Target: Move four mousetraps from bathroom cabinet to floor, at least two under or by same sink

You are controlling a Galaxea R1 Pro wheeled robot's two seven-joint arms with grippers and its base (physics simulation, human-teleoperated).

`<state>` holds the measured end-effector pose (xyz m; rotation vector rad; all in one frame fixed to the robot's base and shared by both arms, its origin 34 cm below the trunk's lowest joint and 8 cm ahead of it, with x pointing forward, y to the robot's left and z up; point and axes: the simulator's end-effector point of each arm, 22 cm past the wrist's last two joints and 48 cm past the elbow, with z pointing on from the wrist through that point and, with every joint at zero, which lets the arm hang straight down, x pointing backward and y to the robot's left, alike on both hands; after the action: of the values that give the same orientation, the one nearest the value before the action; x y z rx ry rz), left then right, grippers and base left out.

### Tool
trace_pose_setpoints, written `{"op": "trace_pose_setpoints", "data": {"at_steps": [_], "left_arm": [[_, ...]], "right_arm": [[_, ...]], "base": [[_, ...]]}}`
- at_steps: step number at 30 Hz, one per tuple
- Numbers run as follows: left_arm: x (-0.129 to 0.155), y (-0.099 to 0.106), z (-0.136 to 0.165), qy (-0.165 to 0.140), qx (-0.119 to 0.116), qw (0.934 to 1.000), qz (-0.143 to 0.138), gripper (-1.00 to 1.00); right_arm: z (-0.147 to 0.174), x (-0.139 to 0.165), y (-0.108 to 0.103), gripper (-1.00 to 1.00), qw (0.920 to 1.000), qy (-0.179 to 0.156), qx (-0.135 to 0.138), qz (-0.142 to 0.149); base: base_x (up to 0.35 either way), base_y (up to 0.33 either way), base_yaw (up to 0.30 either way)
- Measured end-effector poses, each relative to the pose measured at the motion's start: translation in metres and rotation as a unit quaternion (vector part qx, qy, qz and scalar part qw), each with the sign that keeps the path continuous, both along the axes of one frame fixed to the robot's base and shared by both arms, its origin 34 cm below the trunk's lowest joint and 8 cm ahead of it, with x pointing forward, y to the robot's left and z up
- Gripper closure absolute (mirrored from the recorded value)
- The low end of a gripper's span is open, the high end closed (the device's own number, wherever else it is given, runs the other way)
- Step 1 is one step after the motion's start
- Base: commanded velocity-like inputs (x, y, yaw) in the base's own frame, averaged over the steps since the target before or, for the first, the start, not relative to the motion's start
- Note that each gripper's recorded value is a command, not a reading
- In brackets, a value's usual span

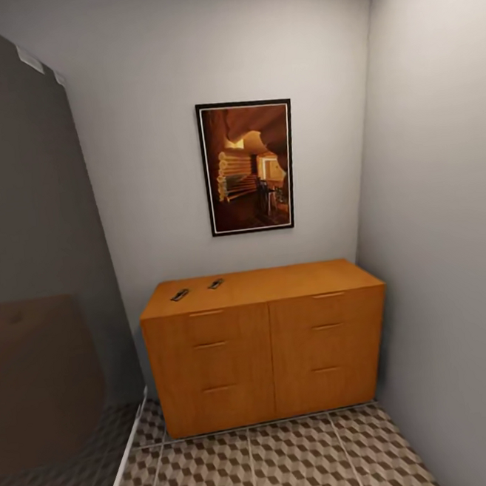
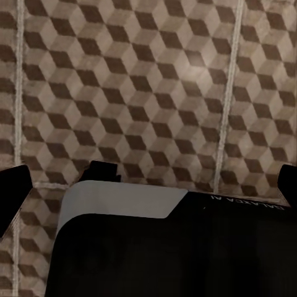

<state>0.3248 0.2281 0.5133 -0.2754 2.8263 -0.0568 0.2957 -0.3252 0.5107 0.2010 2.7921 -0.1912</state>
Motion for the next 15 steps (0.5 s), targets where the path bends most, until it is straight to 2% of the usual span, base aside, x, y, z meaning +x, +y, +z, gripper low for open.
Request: {"op": "trace_pose_setpoints", "data": {"at_steps": [15], "left_arm": [[0.0000, 0.0000, 0.0000, 0.000, 0.000, 1.0000, 0.001, -1.00]], "right_arm": [[-0.0001, -0.0002, 0.0001, -1.00, 1.0000, 0.000, 0.000, 0.000]], "base": [[0.328, 0.097, 0.000]]}}
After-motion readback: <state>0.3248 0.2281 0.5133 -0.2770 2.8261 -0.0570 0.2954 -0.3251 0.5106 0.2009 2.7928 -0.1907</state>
